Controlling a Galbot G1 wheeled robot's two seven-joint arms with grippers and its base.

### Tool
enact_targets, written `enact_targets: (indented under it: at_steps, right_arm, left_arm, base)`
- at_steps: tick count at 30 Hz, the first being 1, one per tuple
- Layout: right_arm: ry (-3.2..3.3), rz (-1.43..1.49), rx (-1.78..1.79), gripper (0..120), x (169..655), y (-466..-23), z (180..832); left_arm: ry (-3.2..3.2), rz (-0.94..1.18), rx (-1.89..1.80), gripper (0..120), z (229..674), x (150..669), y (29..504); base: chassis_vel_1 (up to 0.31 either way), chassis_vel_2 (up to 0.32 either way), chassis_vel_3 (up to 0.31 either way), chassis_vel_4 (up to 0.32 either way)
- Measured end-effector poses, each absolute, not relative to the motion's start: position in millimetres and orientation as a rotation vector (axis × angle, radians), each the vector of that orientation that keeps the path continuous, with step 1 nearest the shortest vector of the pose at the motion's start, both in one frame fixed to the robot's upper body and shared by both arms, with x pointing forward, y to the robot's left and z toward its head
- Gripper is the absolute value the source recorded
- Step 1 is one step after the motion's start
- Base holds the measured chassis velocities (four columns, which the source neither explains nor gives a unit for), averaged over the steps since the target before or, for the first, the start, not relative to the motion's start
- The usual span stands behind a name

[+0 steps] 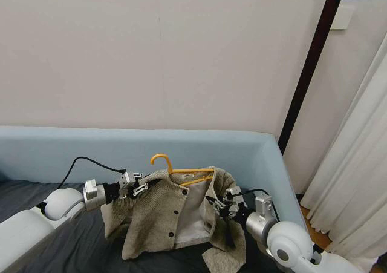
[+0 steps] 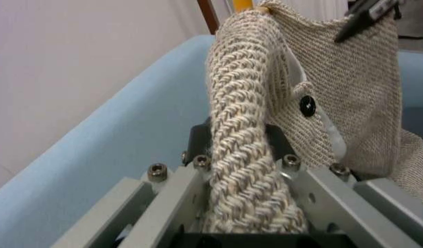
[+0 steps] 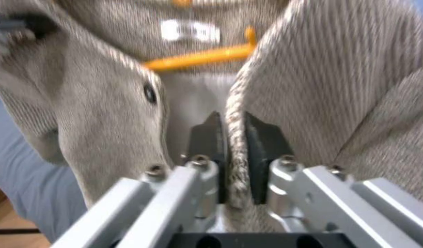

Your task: Pick up the clothes from the sofa and hang them on the clothes hanger.

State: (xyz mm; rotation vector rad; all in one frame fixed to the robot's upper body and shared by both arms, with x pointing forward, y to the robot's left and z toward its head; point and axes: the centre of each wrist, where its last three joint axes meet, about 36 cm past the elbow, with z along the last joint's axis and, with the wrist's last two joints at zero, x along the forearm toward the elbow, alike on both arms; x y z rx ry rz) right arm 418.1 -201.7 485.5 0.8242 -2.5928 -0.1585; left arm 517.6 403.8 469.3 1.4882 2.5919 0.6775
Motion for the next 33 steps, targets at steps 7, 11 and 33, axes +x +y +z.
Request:
enact_targets:
  at_steps: [7, 11, 33]
  right_arm:
    - [-2.623, -0.138, 0.801, 0, 416, -208, 505]
    - [-2.629, -0.134, 0.8, 0, 414, -210, 511]
    - [-2.656, -0.104, 1.016, 0, 383, -187, 582]
  left_arm:
    - [2.574, 0.713, 1.505, 8, 472, 519, 403]
    - [2.567, 0.732, 1.513, 8, 471, 519, 403]
    - [2.491, 0.743, 1.603, 8, 478, 577, 329]
  base:
    - [0.0, 0.0, 0.0, 0.0]
    - [0.0, 0.0, 0.0, 0.0]
    - [0.0, 0.0, 0.0, 0.0]
